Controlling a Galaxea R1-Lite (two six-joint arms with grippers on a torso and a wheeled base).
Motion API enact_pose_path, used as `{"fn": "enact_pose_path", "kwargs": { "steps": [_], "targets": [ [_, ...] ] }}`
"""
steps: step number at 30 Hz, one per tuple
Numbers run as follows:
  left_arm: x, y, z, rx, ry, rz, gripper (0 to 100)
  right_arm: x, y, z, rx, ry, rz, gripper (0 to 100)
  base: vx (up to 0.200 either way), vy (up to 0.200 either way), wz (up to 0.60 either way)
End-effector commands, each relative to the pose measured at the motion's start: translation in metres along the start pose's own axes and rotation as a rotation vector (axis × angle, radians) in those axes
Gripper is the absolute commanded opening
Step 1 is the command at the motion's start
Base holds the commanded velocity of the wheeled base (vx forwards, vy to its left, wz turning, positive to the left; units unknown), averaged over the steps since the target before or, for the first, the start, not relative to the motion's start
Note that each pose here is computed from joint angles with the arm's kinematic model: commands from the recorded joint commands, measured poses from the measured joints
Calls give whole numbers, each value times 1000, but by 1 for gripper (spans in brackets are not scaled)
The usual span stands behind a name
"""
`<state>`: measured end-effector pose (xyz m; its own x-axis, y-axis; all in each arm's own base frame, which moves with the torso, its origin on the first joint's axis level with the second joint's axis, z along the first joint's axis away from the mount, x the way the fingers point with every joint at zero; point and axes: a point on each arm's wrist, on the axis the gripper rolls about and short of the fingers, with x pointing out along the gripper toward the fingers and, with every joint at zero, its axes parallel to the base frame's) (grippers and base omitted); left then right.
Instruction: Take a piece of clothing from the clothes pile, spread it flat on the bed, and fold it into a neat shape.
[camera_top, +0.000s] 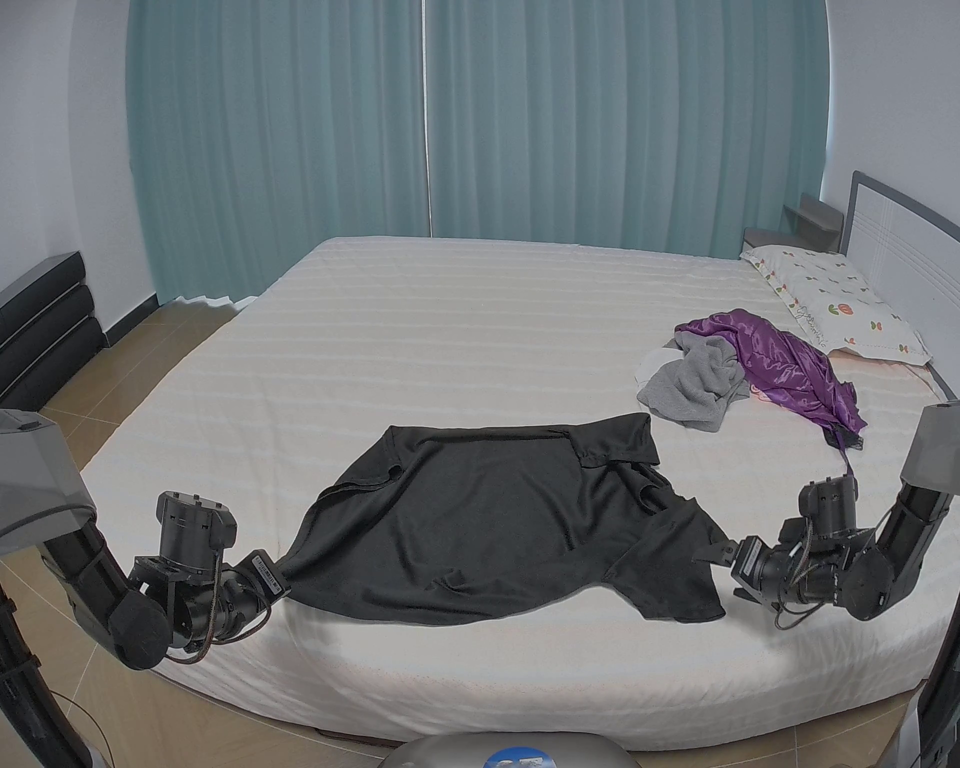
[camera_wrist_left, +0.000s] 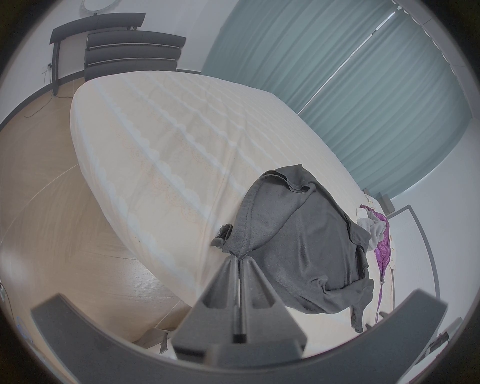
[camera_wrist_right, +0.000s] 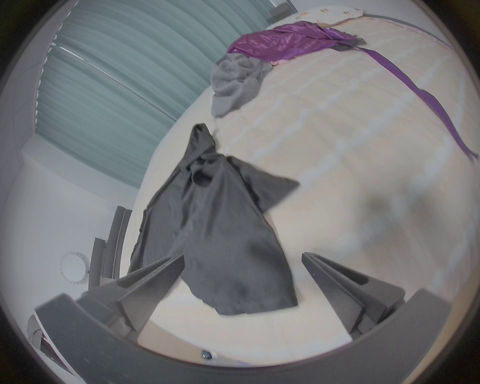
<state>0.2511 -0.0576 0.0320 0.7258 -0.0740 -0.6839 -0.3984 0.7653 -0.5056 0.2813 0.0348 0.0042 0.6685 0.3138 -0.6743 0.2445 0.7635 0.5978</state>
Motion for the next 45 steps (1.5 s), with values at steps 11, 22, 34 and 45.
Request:
{"fn": "enact_pose_path", "kwargs": {
  "steps": [11,22,34,45],
  "targets": [
    [0,0,0,-2,-2,-2,0,-11,0,-33,5,105,-22,100,0,0,0],
    [0,0,0,-2,-1,0,0,16,-1,-36,30,109,-76,0,0,0,0],
    [-3,0,1,4,-7,-1,0,-26,12,-32,23,52,-14,0,0,0,0],
    [-7,1,2,12,-15,-6,0,-74,8,-47,27,75,15,0,0,0,0]
  ]
}}
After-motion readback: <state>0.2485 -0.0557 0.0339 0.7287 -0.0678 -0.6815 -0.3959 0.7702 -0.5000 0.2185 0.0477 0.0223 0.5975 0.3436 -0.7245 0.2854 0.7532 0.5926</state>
